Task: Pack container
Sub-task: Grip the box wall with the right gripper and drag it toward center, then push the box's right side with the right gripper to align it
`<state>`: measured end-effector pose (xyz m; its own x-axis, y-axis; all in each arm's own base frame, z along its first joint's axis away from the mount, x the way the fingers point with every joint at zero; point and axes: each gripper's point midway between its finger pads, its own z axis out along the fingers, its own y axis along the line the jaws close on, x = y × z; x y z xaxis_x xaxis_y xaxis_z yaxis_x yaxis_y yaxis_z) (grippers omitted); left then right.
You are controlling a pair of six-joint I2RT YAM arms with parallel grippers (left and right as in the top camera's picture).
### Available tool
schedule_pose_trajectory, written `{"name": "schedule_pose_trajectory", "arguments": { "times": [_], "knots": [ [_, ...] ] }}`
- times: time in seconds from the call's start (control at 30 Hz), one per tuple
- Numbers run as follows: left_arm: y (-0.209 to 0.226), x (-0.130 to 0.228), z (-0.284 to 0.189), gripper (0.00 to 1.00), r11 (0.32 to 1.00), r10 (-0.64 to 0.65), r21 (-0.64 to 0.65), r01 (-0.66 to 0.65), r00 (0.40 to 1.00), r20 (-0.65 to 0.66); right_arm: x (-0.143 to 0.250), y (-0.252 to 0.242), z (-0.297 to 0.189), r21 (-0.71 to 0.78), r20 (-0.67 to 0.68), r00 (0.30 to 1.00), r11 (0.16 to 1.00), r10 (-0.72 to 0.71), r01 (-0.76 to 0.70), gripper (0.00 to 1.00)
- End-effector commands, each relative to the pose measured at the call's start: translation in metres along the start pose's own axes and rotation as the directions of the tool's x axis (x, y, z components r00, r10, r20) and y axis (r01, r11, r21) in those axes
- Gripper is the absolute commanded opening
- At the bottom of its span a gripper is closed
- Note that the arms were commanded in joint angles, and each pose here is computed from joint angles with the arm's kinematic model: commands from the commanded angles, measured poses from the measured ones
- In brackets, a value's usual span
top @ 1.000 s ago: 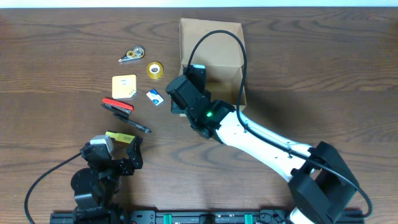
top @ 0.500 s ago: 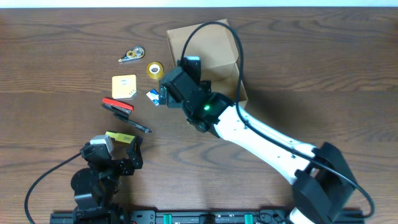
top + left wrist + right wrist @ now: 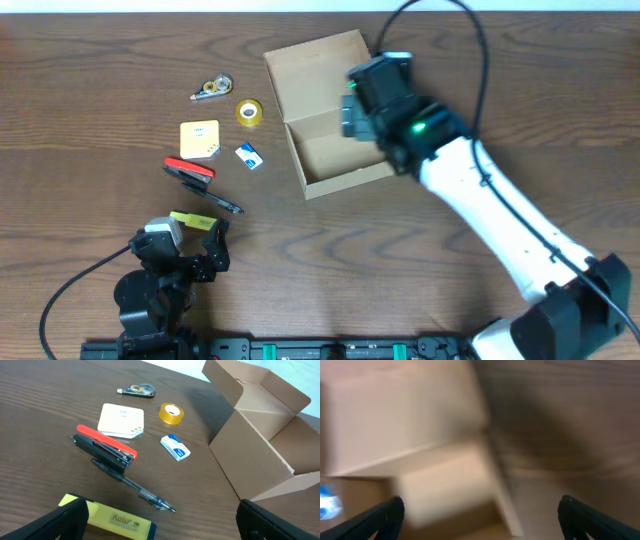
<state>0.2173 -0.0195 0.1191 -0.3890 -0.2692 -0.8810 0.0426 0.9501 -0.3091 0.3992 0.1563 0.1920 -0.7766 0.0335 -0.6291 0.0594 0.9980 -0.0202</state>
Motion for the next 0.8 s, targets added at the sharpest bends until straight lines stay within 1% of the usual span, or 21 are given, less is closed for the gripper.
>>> {"name": "schedule_pose_trajectory", "arguments": {
  "times": [0.0,0.07,0.1,0.2,0.27,0.33,0.43,0.57,0.63,0.7,0.77],
  "knots": [
    [0.003,0.006,0.003,0.95,1.0,-0.007,-0.006,0.007,1.0,-0.01,-0.003,-0.024,0.008,0.001,-0.041,0.995,0.996,-0.09,0.09,0.96],
    [0.003,0.006,0.003,0.95,1.0,-0.007,-0.006,0.007,1.0,-0.01,0.001,-0.027,0.014,-0.07,-0.079,0.988,0.989,-0.135,0.13,0.91],
    [0.003,0.006,0.003,0.95,1.0,-0.007,-0.006,0.007,1.0,-0.01,0.003,-0.027,0.018,-0.113,-0.094,0.984,0.983,-0.155,0.144,0.91],
    [0.003,0.006,0.003,0.95,1.0,-0.007,-0.006,0.007,1.0,-0.01,0.011,-0.024,0.027,-0.222,-0.128,0.966,0.956,-0.225,0.193,0.84],
    [0.003,0.006,0.003,0.95,1.0,-0.007,-0.006,0.007,1.0,-0.01,0.02,-0.017,0.033,-0.299,-0.143,0.949,0.926,-0.281,0.23,0.81],
    [0.003,0.006,0.003,0.95,1.0,-0.007,-0.006,0.007,1.0,-0.01,0.031,-0.007,0.037,-0.367,-0.149,0.927,0.89,-0.345,0.272,0.75],
    [0.003,0.006,0.003,0.95,1.0,-0.007,-0.006,0.007,1.0,-0.01,0.044,-0.005,0.048,-0.378,-0.174,0.906,0.876,-0.386,0.3,0.77],
    [0.003,0.006,0.003,0.95,1.0,-0.007,-0.006,0.007,1.0,-0.01,0.062,-0.01,0.067,-0.356,-0.233,0.887,0.884,-0.399,0.304,0.75],
    [0.003,0.006,0.003,0.95,1.0,-0.007,-0.006,0.007,1.0,-0.01,0.07,-0.01,0.077,-0.357,-0.264,0.876,0.885,-0.403,0.299,0.67],
    [0.003,0.006,0.003,0.95,1.0,-0.007,-0.006,0.007,1.0,-0.01,0.078,-0.01,0.085,-0.36,-0.289,0.867,0.885,-0.406,0.295,0.45],
    [0.003,0.006,0.003,0.95,1.0,-0.007,-0.006,0.007,1.0,-0.01,0.082,-0.01,0.09,-0.355,-0.311,0.866,0.893,-0.391,0.276,0.31]
  ]
}}
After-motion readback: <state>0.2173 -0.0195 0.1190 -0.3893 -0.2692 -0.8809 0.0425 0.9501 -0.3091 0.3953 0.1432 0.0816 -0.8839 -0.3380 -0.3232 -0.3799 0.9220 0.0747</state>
